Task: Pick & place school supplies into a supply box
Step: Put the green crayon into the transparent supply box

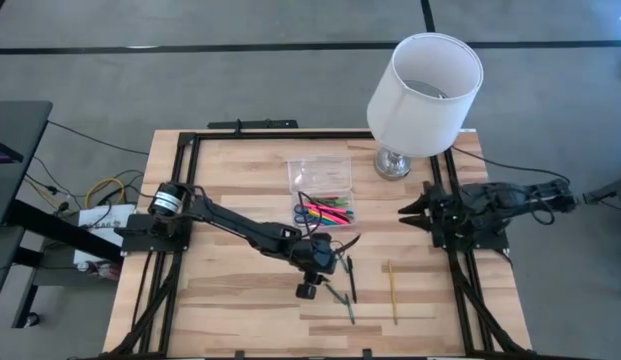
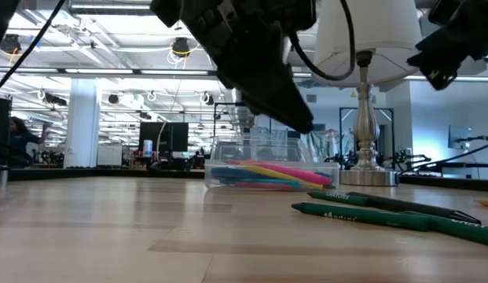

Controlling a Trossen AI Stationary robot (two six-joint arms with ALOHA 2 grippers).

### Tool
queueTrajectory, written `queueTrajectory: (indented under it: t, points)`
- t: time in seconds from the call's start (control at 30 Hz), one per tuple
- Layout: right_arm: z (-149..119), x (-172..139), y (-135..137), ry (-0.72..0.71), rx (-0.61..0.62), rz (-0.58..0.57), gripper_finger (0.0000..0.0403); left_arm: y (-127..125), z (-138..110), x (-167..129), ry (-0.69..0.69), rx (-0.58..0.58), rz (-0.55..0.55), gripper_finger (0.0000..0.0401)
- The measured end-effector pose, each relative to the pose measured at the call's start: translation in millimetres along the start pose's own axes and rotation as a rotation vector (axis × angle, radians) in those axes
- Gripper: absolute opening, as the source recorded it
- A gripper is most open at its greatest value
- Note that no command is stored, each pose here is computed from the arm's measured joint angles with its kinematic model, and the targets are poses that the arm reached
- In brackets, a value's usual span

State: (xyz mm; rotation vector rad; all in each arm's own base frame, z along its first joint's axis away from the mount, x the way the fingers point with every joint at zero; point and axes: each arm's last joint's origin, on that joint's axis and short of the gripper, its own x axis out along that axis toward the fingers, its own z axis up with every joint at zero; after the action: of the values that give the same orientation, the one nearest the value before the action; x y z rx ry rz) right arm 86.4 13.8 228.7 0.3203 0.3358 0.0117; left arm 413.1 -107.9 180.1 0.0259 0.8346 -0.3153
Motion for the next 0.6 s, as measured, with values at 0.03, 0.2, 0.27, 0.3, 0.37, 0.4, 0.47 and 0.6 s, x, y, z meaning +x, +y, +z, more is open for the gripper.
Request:
queueTrajectory:
  t: [0.03, 0.2, 0.27, 0.3, 0.37, 0.4, 0.47, 0.6]
  points:
    - [-2, 2, -1, -0.003, 0.008, -0.003, 0.0118, 0, -1, 2, 0.007, -0.001, -0.004, 0.0116]
    - [-5, 12, -3, -0.044, 0.019, 0.009, 0.0118, -5, -4, 8, 0.017, 0.029, -0.015, 0.0116]
    - [-6, 12, -4, -0.049, 0.011, -0.013, 0.0118, -6, -9, 14, 0.038, 0.045, -0.019, 0.0116]
    - [-7, 13, -4, -0.051, 0.005, -0.029, 0.0118, -7, -10, 19, 0.030, 0.051, -0.021, 0.0116]
    - [-9, 14, -6, -0.049, 0.002, -0.058, 0.0118, -9, -15, 25, 0.049, 0.055, -0.031, 0.0116]
    - [-8, 14, -6, -0.054, 0.002, -0.066, 0.0118, -10, -14, 30, 0.029, 0.060, -0.040, 0.0116]
    - [-8, 13, -6, -0.058, 0.003, -0.069, 0.0118, -11, -15, 39, 0.010, 0.072, -0.043, 0.0116]
    - [-8, 13, -7, -0.054, 0.011, -0.075, 0.0118, -13, -14, 53, 0.017, 0.108, -0.023, 0.0116]
